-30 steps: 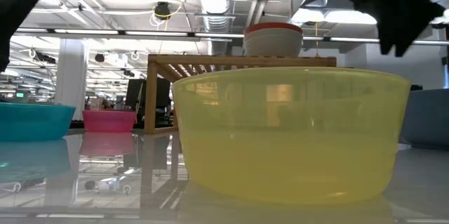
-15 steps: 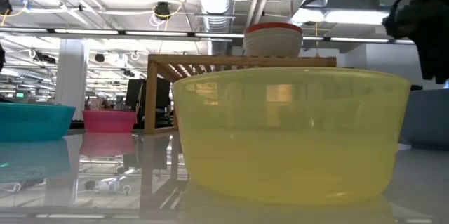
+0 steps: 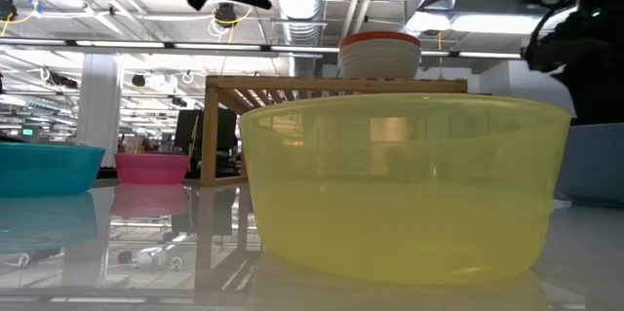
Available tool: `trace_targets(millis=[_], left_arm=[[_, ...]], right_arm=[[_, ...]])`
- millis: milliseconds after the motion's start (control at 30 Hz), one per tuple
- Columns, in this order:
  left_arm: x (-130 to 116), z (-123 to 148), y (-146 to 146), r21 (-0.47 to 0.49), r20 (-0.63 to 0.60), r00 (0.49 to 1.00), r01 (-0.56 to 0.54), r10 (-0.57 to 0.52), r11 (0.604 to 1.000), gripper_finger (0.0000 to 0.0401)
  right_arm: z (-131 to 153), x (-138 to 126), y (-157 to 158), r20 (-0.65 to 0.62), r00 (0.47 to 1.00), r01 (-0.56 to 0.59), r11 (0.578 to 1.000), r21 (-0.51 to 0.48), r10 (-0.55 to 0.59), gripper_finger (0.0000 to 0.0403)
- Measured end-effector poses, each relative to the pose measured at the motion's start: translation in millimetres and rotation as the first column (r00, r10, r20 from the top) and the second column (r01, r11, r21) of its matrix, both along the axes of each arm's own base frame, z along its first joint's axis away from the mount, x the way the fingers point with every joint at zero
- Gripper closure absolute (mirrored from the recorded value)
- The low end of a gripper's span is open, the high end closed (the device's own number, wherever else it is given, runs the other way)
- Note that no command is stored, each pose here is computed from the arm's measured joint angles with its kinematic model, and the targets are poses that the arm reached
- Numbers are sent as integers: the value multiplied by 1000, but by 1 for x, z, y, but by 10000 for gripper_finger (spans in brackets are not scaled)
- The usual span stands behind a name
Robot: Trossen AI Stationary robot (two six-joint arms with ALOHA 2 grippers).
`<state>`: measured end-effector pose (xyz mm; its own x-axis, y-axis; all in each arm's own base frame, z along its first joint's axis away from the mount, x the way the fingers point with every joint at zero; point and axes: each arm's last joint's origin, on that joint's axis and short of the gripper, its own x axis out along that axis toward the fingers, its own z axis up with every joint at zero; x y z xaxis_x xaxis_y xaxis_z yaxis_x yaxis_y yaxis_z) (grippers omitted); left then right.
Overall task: Place and stack bowls onto a shelf
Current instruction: Stack the large blue bowl on the stack bowls on the shelf
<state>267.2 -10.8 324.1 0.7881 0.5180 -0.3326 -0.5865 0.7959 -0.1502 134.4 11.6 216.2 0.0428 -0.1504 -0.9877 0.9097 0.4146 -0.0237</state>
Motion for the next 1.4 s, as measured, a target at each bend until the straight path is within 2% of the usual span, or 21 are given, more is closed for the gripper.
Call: trace_targets(millis=[167,300,400,500,667,833,1133,1400], left_arm=[[-4,-4,-5,-21,-32,999,-23,22,1000,288],[-4,-4,-8,-14,-34,999,-6,5,1000,288],[-5,-4,-11,0,-43,999,12,-12,1000,288],[-6,-4,-11,4,-55,998,15,-15,1000,288],[-8,-3,-11,20,-71,997,33,-31,999,288],[-9,-2,-11,45,-92,995,50,-46,998,288],[-21,6,-7,61,-136,991,29,-20,998,288],[-42,25,-2,91,-64,998,-11,17,996,288]], right_arm=[[-10,11,-10,-85,995,47,999,18,-45,159],[-20,19,-14,-143,990,2,998,60,6,160],[-26,28,-13,-138,989,-44,994,102,58,172],[-32,37,-12,-115,990,-70,988,136,86,202],[-40,48,-11,-85,989,-104,978,183,121,276],[-44,54,-10,-72,992,-91,975,204,107,330],[-35,58,-9,30,997,-75,978,196,71,347],[11,67,0,178,974,-170,971,166,140,379]])
